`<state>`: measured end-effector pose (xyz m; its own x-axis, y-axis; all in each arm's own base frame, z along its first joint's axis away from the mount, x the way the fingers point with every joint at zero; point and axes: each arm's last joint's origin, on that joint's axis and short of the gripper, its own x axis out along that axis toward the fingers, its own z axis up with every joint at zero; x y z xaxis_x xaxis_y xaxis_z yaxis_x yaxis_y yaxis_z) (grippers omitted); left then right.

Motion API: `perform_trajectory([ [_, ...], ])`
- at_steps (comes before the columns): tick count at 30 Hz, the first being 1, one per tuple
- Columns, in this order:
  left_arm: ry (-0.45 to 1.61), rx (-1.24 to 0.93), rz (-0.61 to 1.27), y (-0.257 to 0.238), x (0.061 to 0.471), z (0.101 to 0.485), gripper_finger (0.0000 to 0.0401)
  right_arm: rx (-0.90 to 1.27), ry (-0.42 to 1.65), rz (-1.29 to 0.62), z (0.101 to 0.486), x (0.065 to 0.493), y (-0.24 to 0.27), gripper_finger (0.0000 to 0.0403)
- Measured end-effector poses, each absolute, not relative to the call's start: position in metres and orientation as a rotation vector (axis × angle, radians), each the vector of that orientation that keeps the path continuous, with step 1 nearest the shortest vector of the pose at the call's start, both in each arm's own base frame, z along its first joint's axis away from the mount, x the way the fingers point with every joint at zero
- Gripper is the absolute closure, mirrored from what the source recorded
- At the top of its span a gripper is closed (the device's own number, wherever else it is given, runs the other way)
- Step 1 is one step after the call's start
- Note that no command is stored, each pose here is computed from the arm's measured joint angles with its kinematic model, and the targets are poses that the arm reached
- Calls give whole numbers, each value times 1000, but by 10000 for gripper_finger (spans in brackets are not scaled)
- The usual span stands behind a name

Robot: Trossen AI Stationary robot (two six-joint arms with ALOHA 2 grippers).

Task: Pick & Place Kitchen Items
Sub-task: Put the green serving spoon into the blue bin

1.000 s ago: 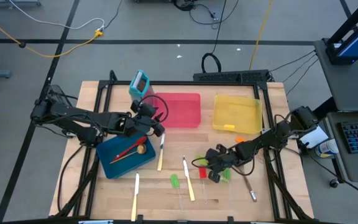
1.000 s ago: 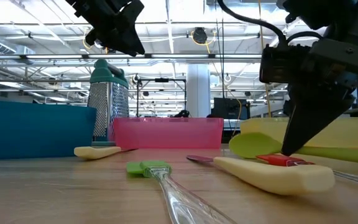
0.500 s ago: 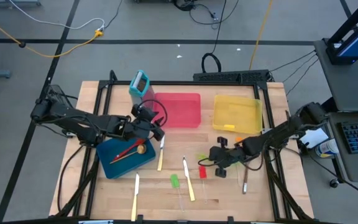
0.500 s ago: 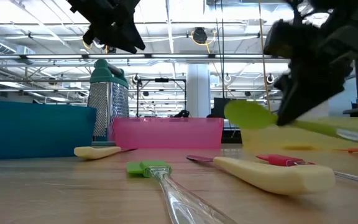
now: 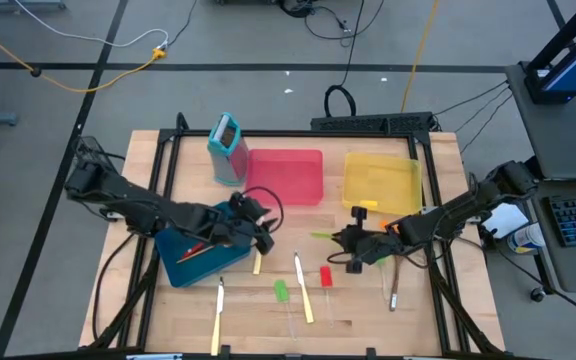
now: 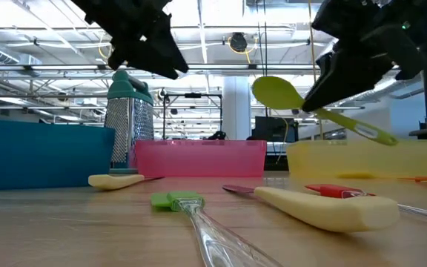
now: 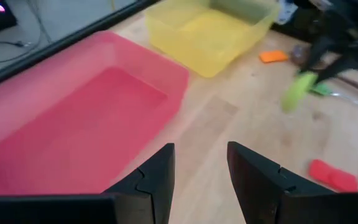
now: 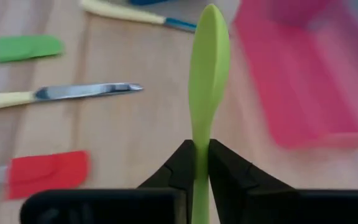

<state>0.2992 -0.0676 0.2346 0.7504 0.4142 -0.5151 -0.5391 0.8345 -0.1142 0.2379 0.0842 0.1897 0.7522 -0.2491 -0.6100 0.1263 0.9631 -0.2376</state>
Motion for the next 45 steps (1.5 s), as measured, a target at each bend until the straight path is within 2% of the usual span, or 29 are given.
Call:
perform_trajectory([
  [8,457,-269,476,-84,319,213,249,-305,488,-244,208,250,86,376],
  [14,426,-240,414,-95,332,200,249,-278,264,-229,226,258,90,371],
  [21,284,-194,334,-107,346,200,249,-175,2,61,230,255,89,377],
  [24,221,-178,293,-112,350,204,249,-146,-75,95,229,251,84,371],
  [31,107,-199,195,-112,357,211,249,-61,-114,92,223,245,76,369],
  [42,58,-145,212,-91,364,217,249,-42,-134,92,224,245,76,365],
  [45,62,-123,161,-88,366,217,249,-27,-134,92,224,245,76,368],
])
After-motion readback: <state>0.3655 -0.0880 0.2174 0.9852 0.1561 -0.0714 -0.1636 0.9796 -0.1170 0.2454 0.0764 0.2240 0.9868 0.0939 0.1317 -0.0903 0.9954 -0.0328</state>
